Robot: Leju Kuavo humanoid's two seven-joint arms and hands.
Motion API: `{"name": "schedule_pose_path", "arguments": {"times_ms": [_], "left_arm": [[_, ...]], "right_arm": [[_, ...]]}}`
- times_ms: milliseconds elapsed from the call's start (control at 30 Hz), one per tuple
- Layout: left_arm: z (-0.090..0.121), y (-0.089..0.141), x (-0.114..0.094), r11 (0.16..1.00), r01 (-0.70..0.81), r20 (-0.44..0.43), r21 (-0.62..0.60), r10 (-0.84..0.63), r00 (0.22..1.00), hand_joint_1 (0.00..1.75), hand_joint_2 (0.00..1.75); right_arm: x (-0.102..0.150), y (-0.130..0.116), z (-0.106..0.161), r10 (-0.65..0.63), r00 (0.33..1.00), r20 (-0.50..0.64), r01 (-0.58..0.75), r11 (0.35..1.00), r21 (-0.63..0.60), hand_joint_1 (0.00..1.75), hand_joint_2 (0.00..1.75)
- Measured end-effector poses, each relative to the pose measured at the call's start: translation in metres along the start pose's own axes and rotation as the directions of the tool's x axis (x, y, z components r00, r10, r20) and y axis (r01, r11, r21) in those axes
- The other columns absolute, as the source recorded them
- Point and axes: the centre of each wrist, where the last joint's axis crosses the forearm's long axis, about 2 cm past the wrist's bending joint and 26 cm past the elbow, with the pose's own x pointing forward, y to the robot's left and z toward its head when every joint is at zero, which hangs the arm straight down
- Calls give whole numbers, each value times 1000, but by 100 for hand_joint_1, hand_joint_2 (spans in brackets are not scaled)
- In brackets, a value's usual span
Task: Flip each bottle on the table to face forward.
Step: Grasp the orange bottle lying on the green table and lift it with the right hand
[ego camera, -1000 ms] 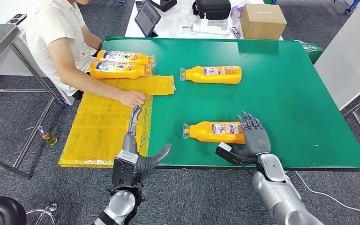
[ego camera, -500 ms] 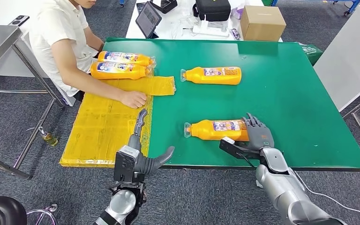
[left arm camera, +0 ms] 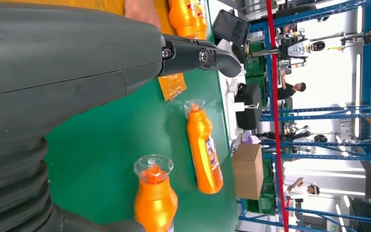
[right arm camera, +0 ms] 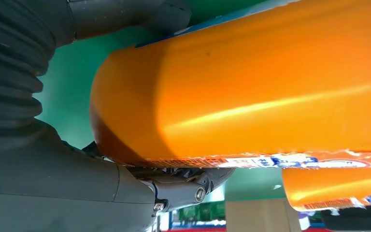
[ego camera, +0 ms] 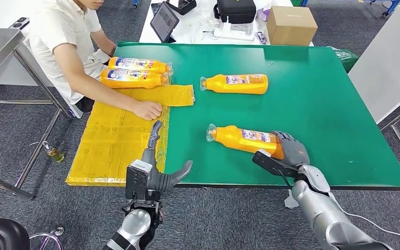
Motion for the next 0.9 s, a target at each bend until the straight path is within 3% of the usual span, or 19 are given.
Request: {"name": "schedule_pose_path", "arguments": {"times_ms": [200,367,500,767,900], "left_arm": [[-3,0,0,999,-18,8,35,18,1000,0,175],[3,-3,-3,962,-269,-196,50,274,942,0,175],[6,-3,-3,939,-337,-227,68,344,911,0,175],[11,-7,6,880,-470,-248,74,473,846,0,175],[14,-9,8,871,-490,-250,46,485,838,0,175]], "right_arm": [[5,14,7,-253,966,52,255,966,-49,175,175],[19,29,17,-458,884,92,467,876,-122,175,175],[28,34,23,-533,837,126,547,824,-149,175,175],[68,36,35,-693,661,287,749,628,-209,175,175],[85,34,37,-704,624,339,779,594,-202,174,175]]}}
